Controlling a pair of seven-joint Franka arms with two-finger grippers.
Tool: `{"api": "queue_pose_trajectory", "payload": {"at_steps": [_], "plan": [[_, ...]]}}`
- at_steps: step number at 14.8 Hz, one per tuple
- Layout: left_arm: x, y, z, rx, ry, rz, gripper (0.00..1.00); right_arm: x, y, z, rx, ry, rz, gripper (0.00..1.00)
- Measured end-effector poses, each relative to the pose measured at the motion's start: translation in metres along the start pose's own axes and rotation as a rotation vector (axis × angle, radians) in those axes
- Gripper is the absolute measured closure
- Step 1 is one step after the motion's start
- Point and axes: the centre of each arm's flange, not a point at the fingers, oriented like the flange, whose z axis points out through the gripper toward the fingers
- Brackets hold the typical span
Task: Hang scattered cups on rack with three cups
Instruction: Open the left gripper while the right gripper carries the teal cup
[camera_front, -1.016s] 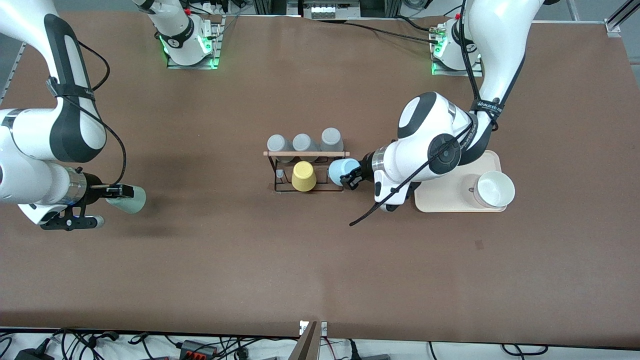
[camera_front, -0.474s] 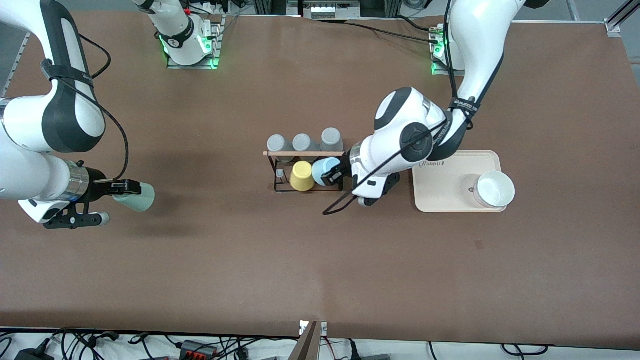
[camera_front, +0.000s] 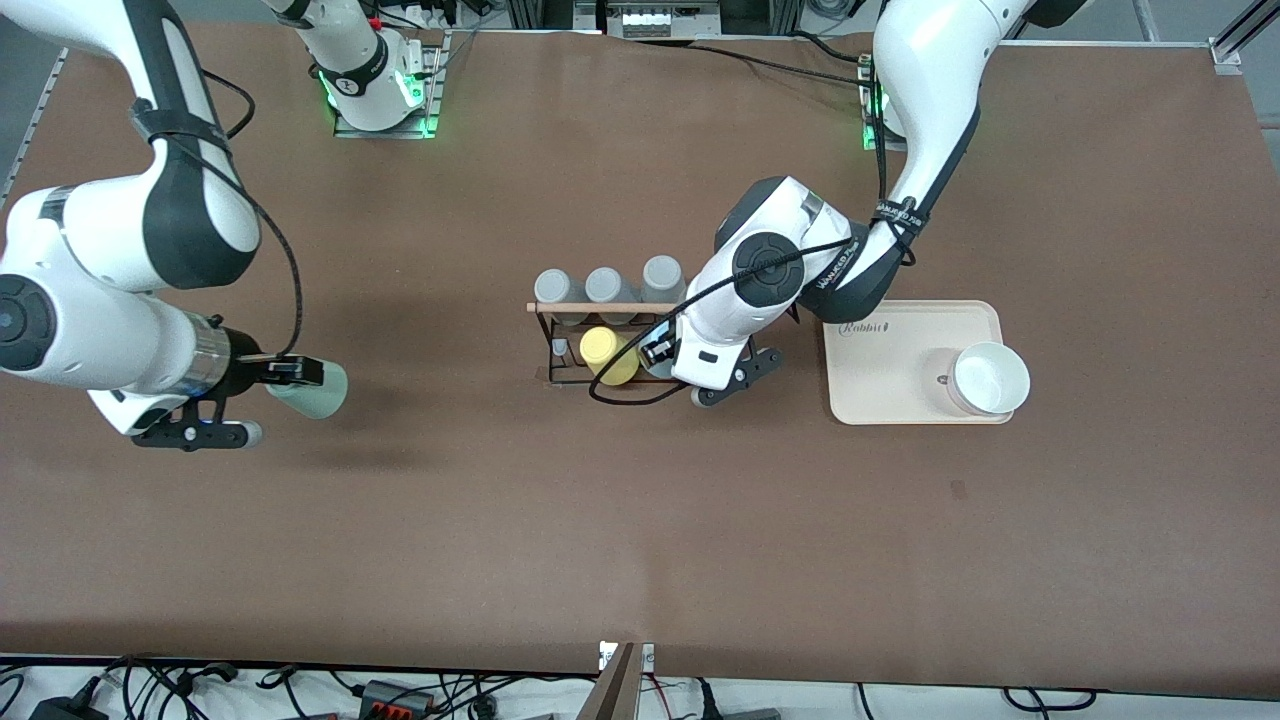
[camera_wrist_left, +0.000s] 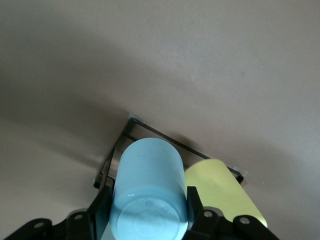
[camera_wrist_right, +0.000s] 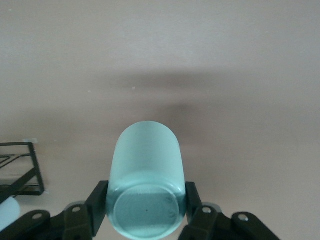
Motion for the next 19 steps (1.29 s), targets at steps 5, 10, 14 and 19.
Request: {"api": "queue_pose_trajectory", "payload": {"at_steps": [5, 10, 14, 19], "plan": [[0.045, -0.018, -0.057, 0.023, 0.101, -0.008, 0.0, -0.02, -0.085, 0.004, -0.017, 0.0, 0.038, 0.34], [0.102, -0.1, -0.191, 0.138, 0.143, 0.214, 0.0, -0.051, -0.178, -0.003, -0.021, 0.029, 0.097, 0.34], [0.129, -0.169, -0.267, 0.177, 0.129, 0.352, 0.0, -0.073, -0.248, 0.013, -0.024, 0.034, 0.144, 0.34], [0.094, -0.194, -0.321, 0.213, 0.121, 0.385, 0.0, -0.08, -0.305, 0.042, -0.002, 0.051, 0.17, 0.34]]}}
